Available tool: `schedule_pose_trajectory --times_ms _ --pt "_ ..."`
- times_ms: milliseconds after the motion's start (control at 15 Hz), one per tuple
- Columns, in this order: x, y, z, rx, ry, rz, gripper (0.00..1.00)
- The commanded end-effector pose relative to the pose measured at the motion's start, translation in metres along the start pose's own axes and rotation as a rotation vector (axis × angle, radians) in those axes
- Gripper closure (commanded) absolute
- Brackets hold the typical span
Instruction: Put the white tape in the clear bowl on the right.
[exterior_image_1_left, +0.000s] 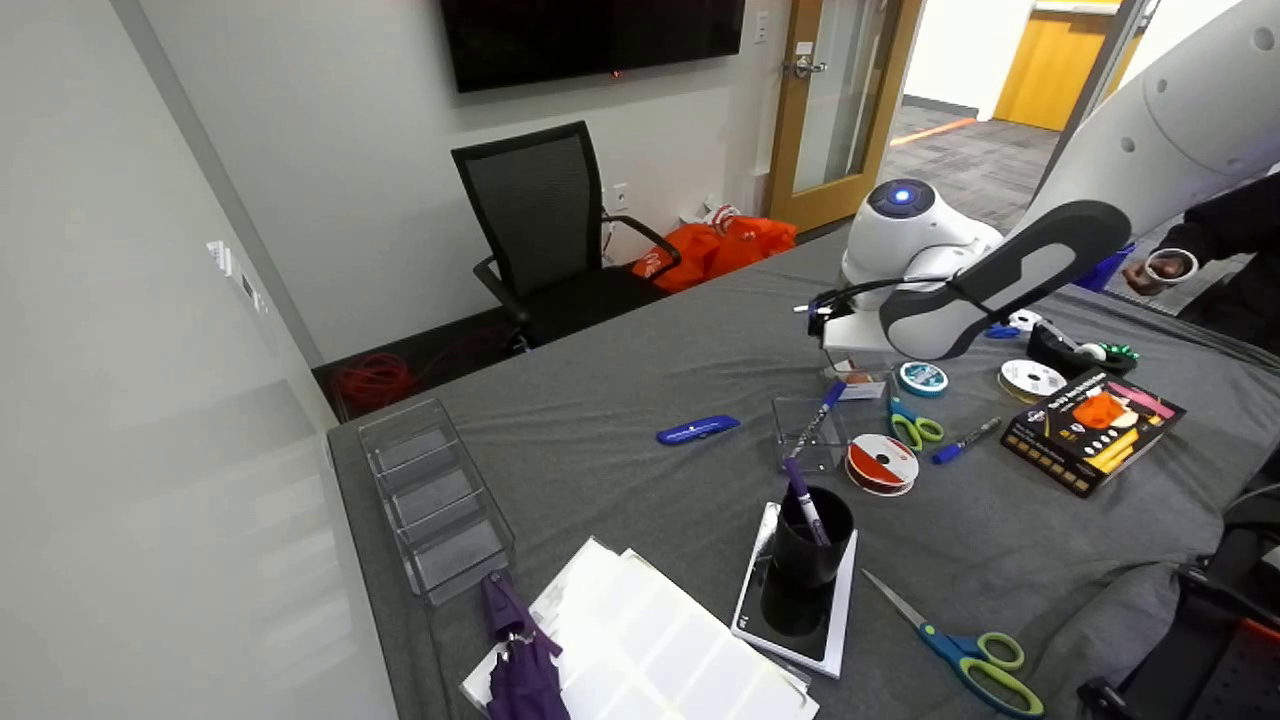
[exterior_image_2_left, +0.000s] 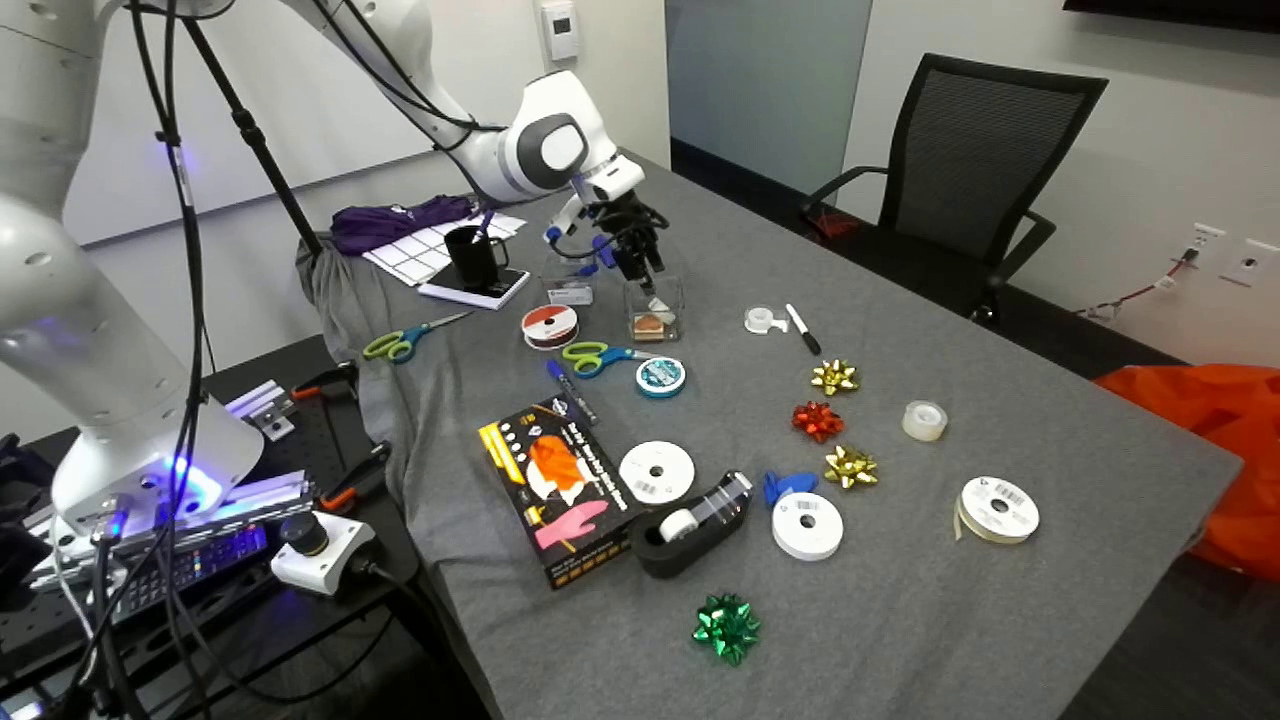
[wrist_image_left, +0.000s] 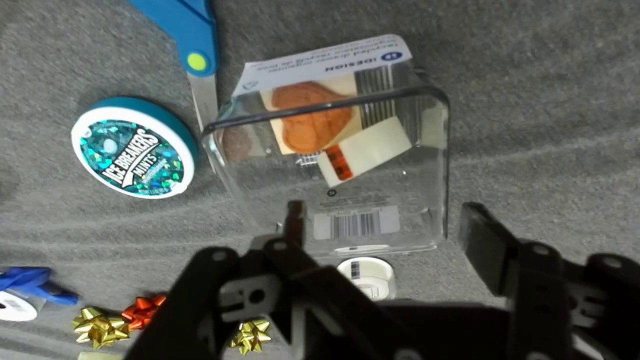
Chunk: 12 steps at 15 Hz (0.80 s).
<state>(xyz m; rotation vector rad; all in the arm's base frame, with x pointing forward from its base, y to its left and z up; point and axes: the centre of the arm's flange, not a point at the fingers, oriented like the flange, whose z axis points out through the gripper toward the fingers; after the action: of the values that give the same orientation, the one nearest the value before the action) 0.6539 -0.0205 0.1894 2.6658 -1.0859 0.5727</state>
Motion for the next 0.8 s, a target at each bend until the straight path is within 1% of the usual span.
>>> schedule_pose_trajectory --times_ms 0,267,467,667,733 --pt "-0.002 -0.003 -0.002 -0.02 0.002 -0.004 0.0" --pt "-0.009 0.001 -0.018 0.011 -0.017 -0.031 0.0" --pt "-0.017 0.006 -0.043 0.049 -0.041 -0.069 0.0" --pt "-0.022 0.014 -0.072 0.084 -0.085 -0.131 0.0" --pt "-0.024 0.018 -0.082 0.091 -0.112 -0.155 0.0"
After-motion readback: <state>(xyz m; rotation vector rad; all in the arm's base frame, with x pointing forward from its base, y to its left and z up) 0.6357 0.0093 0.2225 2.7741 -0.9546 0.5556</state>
